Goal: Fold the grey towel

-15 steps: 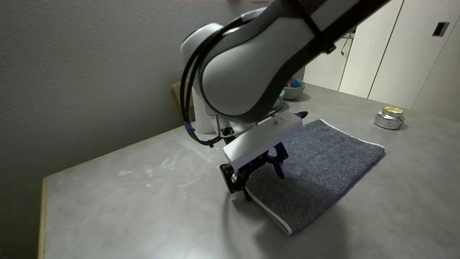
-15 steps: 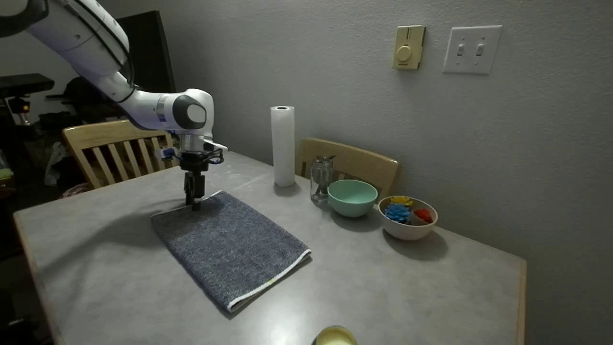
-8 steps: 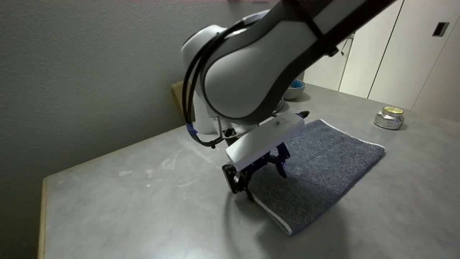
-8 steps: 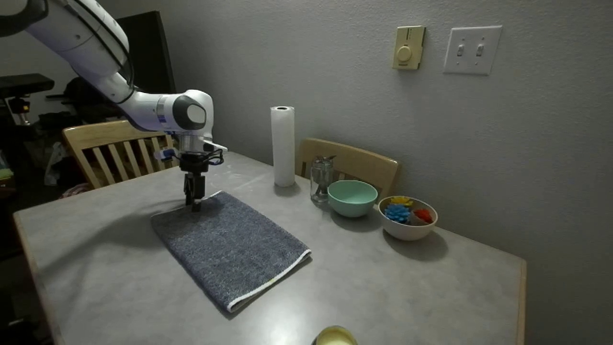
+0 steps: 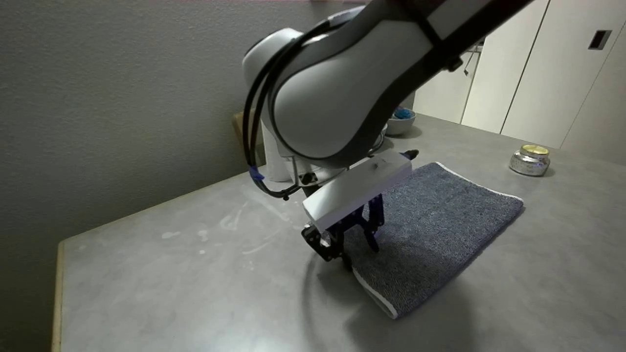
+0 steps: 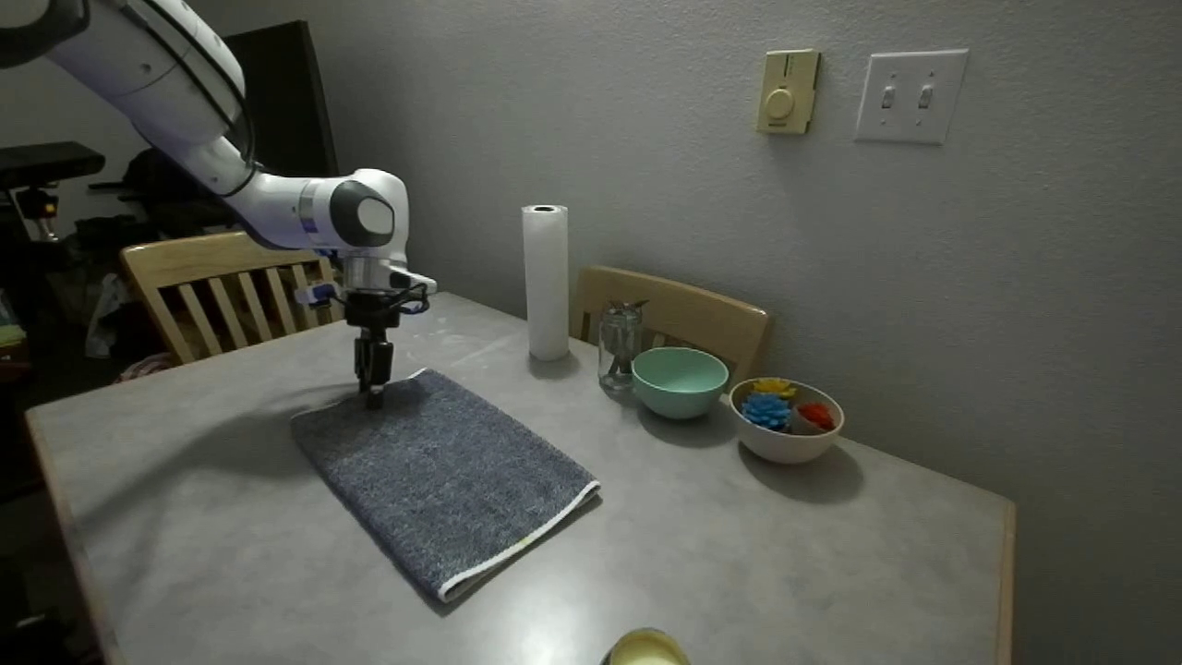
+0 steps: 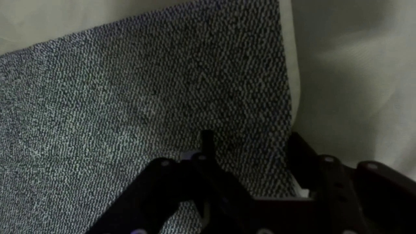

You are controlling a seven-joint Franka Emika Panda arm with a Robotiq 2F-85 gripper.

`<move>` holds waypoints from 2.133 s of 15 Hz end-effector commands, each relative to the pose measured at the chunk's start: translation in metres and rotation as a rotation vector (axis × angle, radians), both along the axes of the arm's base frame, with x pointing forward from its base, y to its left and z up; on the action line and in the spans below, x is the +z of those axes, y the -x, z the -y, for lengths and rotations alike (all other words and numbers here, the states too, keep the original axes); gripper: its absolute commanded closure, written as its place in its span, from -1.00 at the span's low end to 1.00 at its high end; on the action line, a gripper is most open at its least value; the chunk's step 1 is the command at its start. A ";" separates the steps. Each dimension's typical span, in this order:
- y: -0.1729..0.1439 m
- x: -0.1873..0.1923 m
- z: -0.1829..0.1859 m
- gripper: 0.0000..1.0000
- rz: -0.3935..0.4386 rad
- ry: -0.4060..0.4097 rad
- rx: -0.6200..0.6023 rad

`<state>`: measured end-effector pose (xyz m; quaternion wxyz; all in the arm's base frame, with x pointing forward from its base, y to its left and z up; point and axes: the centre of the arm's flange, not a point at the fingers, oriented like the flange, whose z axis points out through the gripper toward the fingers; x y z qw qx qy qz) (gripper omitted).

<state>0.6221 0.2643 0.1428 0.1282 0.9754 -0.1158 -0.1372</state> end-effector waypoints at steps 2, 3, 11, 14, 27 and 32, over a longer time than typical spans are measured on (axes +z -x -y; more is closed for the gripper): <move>0.008 -0.003 0.009 0.64 0.001 0.001 0.017; 0.007 -0.003 0.009 0.79 -0.001 -0.007 0.030; -0.002 0.028 -0.014 0.96 0.015 -0.226 0.369; 0.002 0.061 -0.018 0.96 0.010 -0.302 0.489; 0.000 0.137 -0.021 0.83 0.009 -0.330 0.658; 0.004 0.128 -0.025 0.96 -0.014 -0.322 0.680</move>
